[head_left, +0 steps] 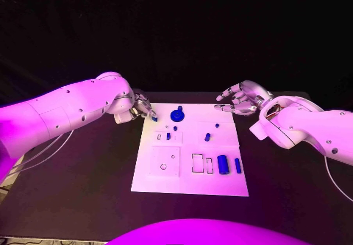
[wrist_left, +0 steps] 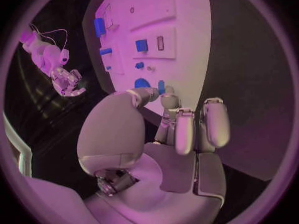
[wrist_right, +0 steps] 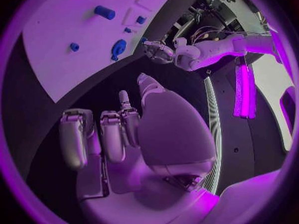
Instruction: Assemble the parts on the task board
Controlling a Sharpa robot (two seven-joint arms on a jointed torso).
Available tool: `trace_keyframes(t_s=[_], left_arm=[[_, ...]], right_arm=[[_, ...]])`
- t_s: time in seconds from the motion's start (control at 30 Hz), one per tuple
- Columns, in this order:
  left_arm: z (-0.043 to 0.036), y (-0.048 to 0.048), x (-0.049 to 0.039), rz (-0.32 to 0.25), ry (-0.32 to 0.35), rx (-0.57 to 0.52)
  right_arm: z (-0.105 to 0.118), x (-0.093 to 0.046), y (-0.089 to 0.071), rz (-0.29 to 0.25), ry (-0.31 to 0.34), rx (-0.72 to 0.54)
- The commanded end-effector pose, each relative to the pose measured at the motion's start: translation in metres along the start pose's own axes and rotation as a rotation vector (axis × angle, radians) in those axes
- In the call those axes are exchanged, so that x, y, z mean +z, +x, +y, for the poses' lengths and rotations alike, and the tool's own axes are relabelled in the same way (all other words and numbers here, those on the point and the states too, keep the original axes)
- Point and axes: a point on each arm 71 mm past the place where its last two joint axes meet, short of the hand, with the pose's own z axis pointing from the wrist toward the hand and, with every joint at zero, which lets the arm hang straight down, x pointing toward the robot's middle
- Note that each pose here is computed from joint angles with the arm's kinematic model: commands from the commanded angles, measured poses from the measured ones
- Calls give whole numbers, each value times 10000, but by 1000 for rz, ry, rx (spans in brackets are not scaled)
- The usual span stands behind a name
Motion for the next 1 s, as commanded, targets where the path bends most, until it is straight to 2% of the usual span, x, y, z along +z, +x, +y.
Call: trace_keyframes(t_s=[0.03,0.17,0.33,0.73,1.0], left_arm=[[-27,32,-69,-19,19,-47],[-39,91,-138,-28,34,-28],[-74,227,-191,-32,46,3],[-115,484,-167,-4,40,63],[-125,560,-143,16,21,119]], right_arm=[[5,-8,-3,1,-13,-3],[-5,-14,-13,-1,-11,-4],[-15,-20,-23,-3,-9,-4],[-19,-23,-26,-3,-8,-4],[-12,-20,-20,-4,-9,-3]])
